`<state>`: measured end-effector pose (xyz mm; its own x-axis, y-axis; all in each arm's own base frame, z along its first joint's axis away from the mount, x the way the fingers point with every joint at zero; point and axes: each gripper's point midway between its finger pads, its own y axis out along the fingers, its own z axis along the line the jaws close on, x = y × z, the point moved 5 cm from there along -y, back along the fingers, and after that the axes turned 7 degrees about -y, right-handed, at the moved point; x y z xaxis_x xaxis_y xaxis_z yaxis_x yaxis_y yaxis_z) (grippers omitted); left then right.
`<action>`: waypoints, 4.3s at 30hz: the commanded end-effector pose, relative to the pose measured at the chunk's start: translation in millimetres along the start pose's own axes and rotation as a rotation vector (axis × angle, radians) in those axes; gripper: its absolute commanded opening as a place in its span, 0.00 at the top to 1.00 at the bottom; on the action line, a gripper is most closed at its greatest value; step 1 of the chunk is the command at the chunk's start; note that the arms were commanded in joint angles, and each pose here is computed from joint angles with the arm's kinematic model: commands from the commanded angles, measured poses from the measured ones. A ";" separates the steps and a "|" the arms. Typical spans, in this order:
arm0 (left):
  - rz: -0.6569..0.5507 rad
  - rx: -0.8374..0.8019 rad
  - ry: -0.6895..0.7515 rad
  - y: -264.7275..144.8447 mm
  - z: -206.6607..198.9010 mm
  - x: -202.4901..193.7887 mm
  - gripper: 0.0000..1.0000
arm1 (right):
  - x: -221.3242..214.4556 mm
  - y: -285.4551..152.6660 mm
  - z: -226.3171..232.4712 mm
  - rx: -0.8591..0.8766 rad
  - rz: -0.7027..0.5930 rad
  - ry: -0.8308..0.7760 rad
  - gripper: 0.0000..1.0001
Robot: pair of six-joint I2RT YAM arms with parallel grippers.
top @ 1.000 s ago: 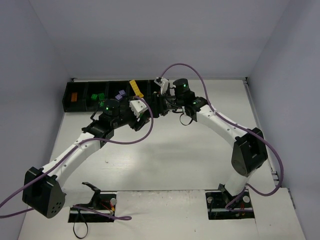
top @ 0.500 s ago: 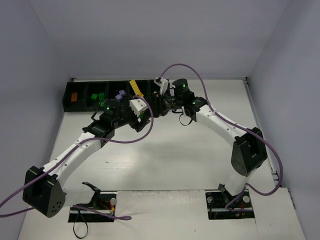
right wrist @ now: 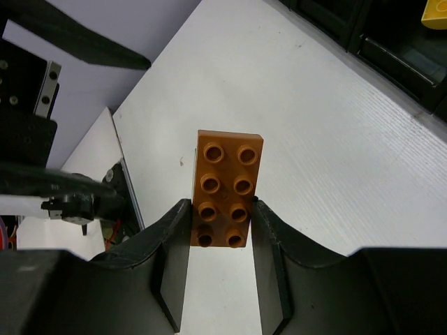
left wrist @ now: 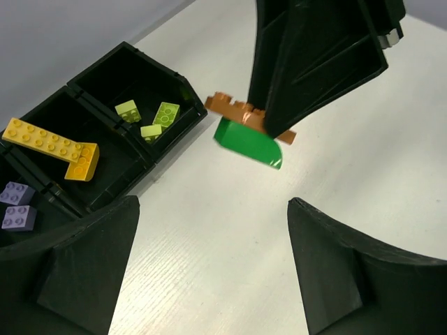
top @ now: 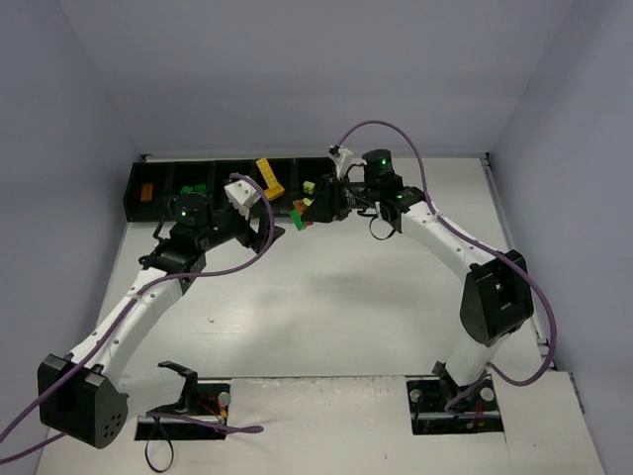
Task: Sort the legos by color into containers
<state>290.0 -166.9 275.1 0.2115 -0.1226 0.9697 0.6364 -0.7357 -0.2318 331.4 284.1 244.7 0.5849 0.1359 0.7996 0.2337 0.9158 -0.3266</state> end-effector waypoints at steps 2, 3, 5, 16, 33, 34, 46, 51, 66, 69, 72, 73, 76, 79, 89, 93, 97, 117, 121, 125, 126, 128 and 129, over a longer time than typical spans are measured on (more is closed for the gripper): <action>-0.104 -0.165 -0.033 -10.7 -6.6 27.1 0.20 | 25.4 -21.6 21.6 0.099 -0.074 -0.144 1.00; -0.102 -0.181 -0.035 -10.8 -7.1 28.6 0.20 | 27.6 -24.5 23.5 0.106 -0.082 -0.172 1.00; -0.106 -0.237 -0.027 -10.0 -11.4 35.1 0.20 | 30.2 -28.6 28.2 0.128 -0.088 -0.204 1.00; -0.148 -0.436 -0.098 -7.5 -17.0 65.6 0.20 | 35.2 -44.4 47.3 0.207 -0.125 -0.435 1.00; -0.123 -0.608 -0.094 3.8 -25.5 75.0 0.29 | 49.1 -49.7 67.4 0.319 -0.173 -0.566 1.00; -0.120 -0.611 -0.096 4.9 -25.5 74.4 0.29 | 49.5 -50.0 69.4 0.330 -0.173 -0.571 1.00; -0.110 -0.648 -0.096 19.4 -29.1 78.7 0.29 | 47.7 -47.5 77.4 0.375 -0.167 -0.580 1.00; -0.093 -0.679 -0.117 21.7 -31.3 76.6 0.42 | 46.9 -46.3 76.9 0.377 -0.165 -0.576 1.00; -0.034 -0.748 -0.164 15.2 -39.7 58.9 0.56 | 46.2 -48.6 74.9 0.371 -0.167 -0.576 1.00; -0.025 -0.759 -0.155 15.0 -39.9 56.7 0.56 | 46.5 -49.4 77.6 0.383 -0.167 -0.578 1.00; -0.028 -0.765 -0.148 15.7 -39.5 58.3 0.56 | 45.6 -49.2 78.3 0.389 -0.164 -0.576 1.00; -0.030 -0.768 -0.144 15.7 -40.1 59.0 0.63 | 45.2 -49.3 78.5 0.391 -0.163 -0.573 1.00; -0.038 -0.765 -0.129 15.8 -39.1 60.8 0.75 | 44.9 -49.6 78.9 0.393 -0.163 -0.573 1.00; -0.045 -0.764 -0.125 16.7 -39.1 62.7 0.76 | 43.6 -48.5 78.4 0.396 -0.159 -0.568 1.00; 0.013 -0.724 -0.206 19.4 -22.0 33.5 0.97 | 46.3 -60.7 65.6 0.329 -0.177 -0.557 1.00; 0.044 -0.679 -0.282 17.7 -8.5 17.3 0.97 | 48.1 -70.2 57.7 0.271 -0.193 -0.550 1.00; 0.042 -0.586 -0.314 13.7 8.8 14.7 0.97 | 45.2 -71.2 46.0 0.203 -0.192 -0.508 1.00; -0.033 0.955 -0.592 -20.6 272.3 9.3 0.96 | 18.7 -75.6 31.2 0.044 -0.180 -0.421 1.00; -0.002 1.024 -0.593 -9.6 300.7 2.7 0.96 | 17.3 -75.9 32.0 0.050 -0.178 -0.422 1.00; 0.026 1.031 -0.608 0.9 319.2 -6.2 0.84 | 14.6 -75.8 31.5 0.048 -0.174 -0.414 1.00; 0.045 1.029 -0.613 5.7 323.3 -13.8 0.69 | 13.8 -75.7 32.3 0.051 -0.172 -0.412 1.00; 0.052 1.027 -0.608 7.2 325.6 -13.5 0.56 | 12.0 -75.8 32.0 0.050 -0.170 -0.408 1.00; 0.057 1.027 -0.609 8.2 326.4 -15.3 0.46 | 11.4 -76.0 31.1 0.047 -0.168 -0.405 1.00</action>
<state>528.0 37.8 182.0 0.5041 0.4035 0.7635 0.7942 0.1306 -0.5934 300.3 228.2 268.2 0.2837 0.1535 0.9465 0.2451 0.9427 -0.2263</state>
